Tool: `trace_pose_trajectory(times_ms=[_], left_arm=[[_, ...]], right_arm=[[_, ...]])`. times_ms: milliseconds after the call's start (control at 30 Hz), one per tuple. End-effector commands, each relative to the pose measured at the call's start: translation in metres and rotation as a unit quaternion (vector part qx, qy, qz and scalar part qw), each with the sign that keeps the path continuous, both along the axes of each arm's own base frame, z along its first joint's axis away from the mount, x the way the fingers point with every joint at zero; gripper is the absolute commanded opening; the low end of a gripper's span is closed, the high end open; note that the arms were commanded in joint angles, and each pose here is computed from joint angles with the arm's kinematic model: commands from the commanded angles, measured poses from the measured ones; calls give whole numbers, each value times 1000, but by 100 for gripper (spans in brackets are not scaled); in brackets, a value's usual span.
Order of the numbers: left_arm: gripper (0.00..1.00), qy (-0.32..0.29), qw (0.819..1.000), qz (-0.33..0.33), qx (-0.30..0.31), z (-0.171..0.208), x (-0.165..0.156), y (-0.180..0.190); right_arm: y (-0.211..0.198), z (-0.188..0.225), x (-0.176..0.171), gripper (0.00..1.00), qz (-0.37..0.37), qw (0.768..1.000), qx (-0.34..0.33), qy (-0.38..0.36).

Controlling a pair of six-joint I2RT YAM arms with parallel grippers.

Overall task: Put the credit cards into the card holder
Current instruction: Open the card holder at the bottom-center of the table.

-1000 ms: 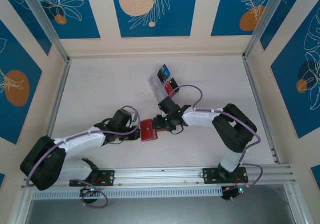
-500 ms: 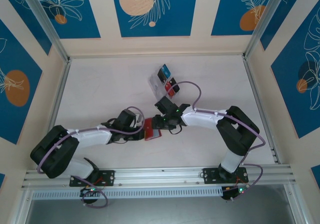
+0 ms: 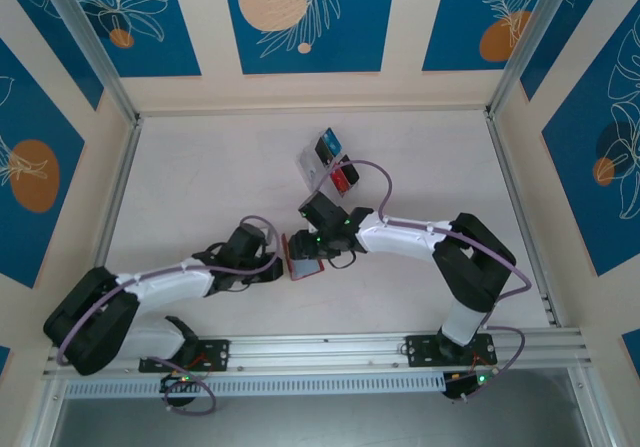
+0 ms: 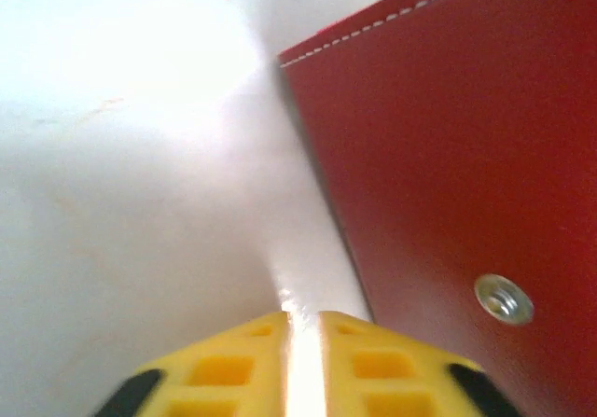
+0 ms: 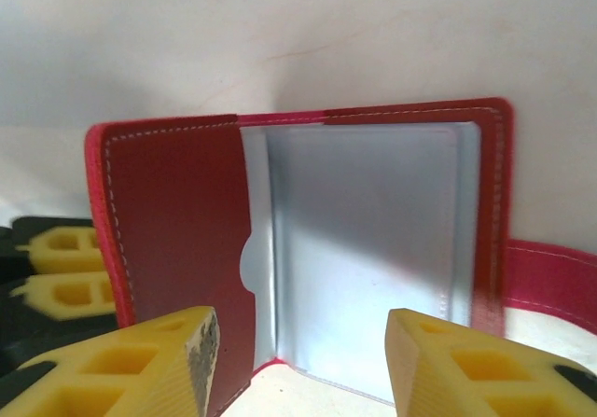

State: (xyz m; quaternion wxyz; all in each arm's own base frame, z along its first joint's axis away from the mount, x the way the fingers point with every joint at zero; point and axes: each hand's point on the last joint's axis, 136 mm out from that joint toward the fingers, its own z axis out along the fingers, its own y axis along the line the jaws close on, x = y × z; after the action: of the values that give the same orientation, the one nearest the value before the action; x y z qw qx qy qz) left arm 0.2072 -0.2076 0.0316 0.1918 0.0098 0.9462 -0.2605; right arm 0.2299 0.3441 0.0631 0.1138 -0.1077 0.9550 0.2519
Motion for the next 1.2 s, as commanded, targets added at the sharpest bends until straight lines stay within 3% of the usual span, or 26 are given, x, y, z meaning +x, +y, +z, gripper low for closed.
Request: trace_pose_trajectory(times_ms=[0, 167, 300, 467, 667, 967, 1167], left_arm=[[22, 3, 999, 28, 34, -3, -11, 23], [30, 9, 991, 94, 91, 6, -25, 69], [32, 5, 989, 119, 93, 19, -36, 89], [30, -16, 995, 90, 48, 50, -32, 73], [19, -23, 998, 62, 16, 64, -11, 43], [0, -3, 998, 58, 18, 39, 23, 15], [0, 20, 996, 74, 52, 9, 27, 23]], right_arm=[[20, 9, -4, 49, 28, 999, 20, 1], [33, 6, -7, 47, 43, 999, 13, 0], [44, -8, -11, 48, 58, 998, -11, 1], [49, -37, -14, 47, 59, 997, -34, 21], [46, -41, -15, 43, 59, 997, -36, 29], [33, -38, -20, 42, 59, 997, -34, 45], [30, -37, -20, 38, 59, 997, -25, 50]])
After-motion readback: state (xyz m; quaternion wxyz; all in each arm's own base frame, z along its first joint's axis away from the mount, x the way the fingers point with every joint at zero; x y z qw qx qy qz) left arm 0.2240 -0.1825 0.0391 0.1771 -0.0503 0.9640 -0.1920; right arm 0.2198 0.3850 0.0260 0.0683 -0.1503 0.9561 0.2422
